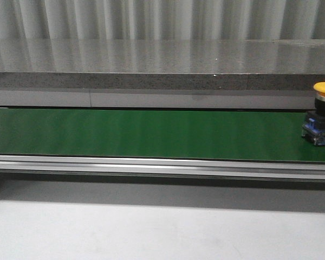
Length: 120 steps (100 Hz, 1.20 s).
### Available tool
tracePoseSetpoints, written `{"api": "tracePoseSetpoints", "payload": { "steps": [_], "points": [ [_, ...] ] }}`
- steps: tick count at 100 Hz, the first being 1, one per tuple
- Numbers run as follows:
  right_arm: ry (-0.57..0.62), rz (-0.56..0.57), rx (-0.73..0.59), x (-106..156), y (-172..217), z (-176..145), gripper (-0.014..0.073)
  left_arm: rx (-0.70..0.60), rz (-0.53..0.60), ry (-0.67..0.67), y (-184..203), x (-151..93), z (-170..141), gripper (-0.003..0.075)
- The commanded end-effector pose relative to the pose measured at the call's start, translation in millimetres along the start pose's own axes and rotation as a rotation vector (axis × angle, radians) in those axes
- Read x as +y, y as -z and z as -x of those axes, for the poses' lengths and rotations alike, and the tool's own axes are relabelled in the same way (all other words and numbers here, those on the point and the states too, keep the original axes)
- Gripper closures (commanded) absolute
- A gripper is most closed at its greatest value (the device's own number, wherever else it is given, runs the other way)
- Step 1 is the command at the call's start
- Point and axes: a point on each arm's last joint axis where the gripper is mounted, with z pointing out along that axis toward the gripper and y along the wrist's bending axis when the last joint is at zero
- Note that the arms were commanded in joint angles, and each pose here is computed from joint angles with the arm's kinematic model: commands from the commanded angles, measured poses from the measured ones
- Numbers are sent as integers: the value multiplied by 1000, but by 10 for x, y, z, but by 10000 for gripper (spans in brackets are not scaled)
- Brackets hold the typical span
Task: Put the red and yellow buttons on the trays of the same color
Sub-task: 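Grasp the yellow button at the belt end with the right gripper, then lower the yellow button into the yellow tray and open the right gripper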
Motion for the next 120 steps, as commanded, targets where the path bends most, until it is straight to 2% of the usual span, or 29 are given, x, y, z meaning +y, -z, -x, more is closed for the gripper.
{"api": "tracePoseSetpoints", "payload": {
  "steps": [1,24,32,39,54,63,80,90,105,120],
  "points": [
    [46,14,-43,42,17,84,-8,-93,-9,8,44,-12,140,741],
    [67,31,-20,29,-299,186,-8,-93,-9,8,44,-12,140,741],
    [66,23,-32,13,-392,227,22,-93,-9,8,44,-12,140,741],
    [70,15,-22,-1,-460,238,107,-93,-9,8,44,-12,140,741],
    [62,11,-6,-30,-527,242,394,-93,-9,8,44,-12,140,741],
    [62,8,-36,-32,-502,262,483,-93,-9,8,44,-12,140,741],
    [44,-14,-117,-35,-340,290,496,-93,-9,8,44,-12,140,741],
    [9,-78,-157,-109,-199,282,496,-93,-9,8,44,-12,140,741],
    [-140,-223,-224,-403,70,228,496,-93,-9,8,44,-12,140,741],
    [-350,-341,-295,-784,324,124,496,-93,-9,8,44,-12,140,741]
  ]
}}
